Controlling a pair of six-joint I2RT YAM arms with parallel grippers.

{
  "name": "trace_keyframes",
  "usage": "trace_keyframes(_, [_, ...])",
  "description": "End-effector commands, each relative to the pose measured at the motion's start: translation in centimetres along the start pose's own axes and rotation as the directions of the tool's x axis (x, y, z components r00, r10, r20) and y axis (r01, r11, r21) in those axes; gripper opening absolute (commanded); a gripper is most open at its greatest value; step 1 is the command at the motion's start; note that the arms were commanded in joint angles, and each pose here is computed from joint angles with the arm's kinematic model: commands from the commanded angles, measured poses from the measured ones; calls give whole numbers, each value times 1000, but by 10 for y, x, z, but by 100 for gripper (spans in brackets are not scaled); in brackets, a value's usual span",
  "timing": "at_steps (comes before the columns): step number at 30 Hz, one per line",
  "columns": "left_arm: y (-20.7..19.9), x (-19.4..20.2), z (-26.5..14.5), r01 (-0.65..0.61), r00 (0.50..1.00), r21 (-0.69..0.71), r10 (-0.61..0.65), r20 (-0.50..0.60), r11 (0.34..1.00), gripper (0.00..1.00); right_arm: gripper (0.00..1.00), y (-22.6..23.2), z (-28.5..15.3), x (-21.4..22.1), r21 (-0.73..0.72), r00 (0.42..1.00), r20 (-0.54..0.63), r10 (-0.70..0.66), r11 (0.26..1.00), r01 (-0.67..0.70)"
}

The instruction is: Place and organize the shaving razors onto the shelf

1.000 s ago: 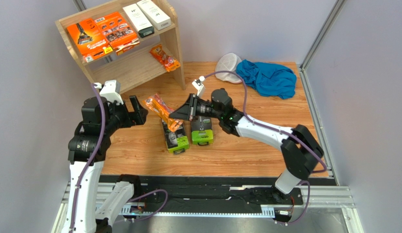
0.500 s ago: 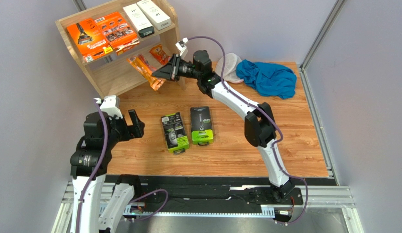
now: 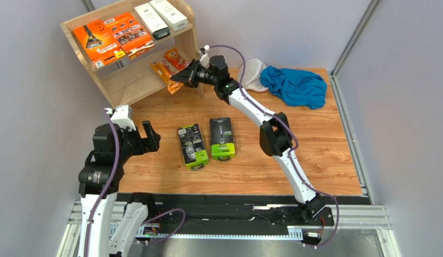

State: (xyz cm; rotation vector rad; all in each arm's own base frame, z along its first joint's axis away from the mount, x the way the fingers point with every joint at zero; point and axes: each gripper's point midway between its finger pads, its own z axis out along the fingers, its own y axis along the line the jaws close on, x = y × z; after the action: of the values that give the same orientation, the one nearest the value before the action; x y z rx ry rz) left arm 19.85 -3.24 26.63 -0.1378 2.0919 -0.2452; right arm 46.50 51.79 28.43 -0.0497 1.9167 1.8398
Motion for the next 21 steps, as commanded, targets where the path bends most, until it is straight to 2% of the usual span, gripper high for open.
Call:
trace_keyframes(1, [-2,-8,0,-22,999,14,21,37,1000,99,0,3,4,-12,5,997,55,56,998,-57])
trace_keyframes(8, [-3,-9,-2,-25,999,20,24,45,999,99,3,1,4,-15,11,992,80,98,995,-99])
trace_keyframes(11, [-3,-9,-2,-25,999,19,24,46,1000,99,10,3,2,-16,17,990,101,102,994,-104])
trace_keyframes(15, [-4,-8,1,-18,999,29,17,39,999,99,25,9,1,-20,17,987,127,96,995,-99])
trace_keyframes(21, [-16,1,11,45,999,99,-47,18,994,98,32,13,2,-21,14,983,150,104,994,-108])
